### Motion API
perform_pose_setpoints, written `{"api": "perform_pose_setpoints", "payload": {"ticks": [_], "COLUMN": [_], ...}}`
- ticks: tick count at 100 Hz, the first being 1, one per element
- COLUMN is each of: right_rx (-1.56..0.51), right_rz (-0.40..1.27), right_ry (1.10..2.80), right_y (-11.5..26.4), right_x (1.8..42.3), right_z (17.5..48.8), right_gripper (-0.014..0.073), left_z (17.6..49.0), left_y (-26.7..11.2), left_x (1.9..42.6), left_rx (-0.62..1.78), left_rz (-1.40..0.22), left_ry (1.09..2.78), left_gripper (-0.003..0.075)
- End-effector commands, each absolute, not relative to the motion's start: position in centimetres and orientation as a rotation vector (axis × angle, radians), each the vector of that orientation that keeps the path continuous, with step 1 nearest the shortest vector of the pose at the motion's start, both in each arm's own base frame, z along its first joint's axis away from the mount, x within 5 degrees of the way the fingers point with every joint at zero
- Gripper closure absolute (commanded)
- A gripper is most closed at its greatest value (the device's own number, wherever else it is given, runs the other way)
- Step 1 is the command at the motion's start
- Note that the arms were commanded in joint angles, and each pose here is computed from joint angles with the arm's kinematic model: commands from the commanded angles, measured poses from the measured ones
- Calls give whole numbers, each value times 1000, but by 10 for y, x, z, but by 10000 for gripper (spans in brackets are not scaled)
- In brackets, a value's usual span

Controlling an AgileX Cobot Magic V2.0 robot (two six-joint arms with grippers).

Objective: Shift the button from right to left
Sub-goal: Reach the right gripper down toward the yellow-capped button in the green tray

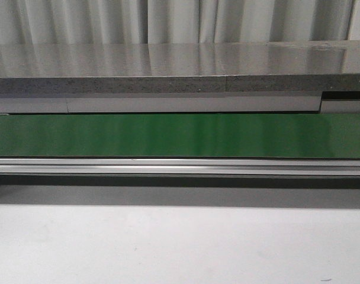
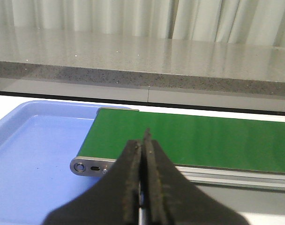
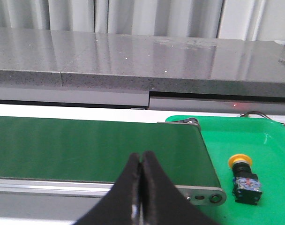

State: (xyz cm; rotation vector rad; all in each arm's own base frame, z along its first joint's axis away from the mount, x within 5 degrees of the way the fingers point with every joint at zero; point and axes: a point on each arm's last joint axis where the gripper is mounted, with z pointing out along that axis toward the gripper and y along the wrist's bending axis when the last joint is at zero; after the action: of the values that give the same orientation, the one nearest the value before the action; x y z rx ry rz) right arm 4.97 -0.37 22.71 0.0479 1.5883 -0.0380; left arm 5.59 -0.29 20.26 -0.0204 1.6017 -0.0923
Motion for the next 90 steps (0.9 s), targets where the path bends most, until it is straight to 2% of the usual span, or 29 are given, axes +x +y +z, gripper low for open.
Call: {"api": "perform_pose_setpoints", "payload": {"ticks": [1,20,39,64,90], "right_rx": [46,65,93,154,177], "right_rz": [-49,-51,-66,-35,-40], "right_ry": [1500,1583,1813,2042,2211], "right_y": [-4,-5,-7,-9,-12], "right_x": [43,44,57,102,159], "right_z": [260,293,317,342,352], "right_gripper": [661,661,661,661,659], "left_z": [197,197,197,197,197], "left_y": [-3,-3,-3,-3,-3], "left_x": [55,55,55,55,55], "left_rx": [-29,-29,-29,-29,-29], "left_rz": [-105,-105,-105,-105,-105], "left_ry": [1535,1535,1535,1535,1535], "left_gripper": [741,741,741,741,741]}}
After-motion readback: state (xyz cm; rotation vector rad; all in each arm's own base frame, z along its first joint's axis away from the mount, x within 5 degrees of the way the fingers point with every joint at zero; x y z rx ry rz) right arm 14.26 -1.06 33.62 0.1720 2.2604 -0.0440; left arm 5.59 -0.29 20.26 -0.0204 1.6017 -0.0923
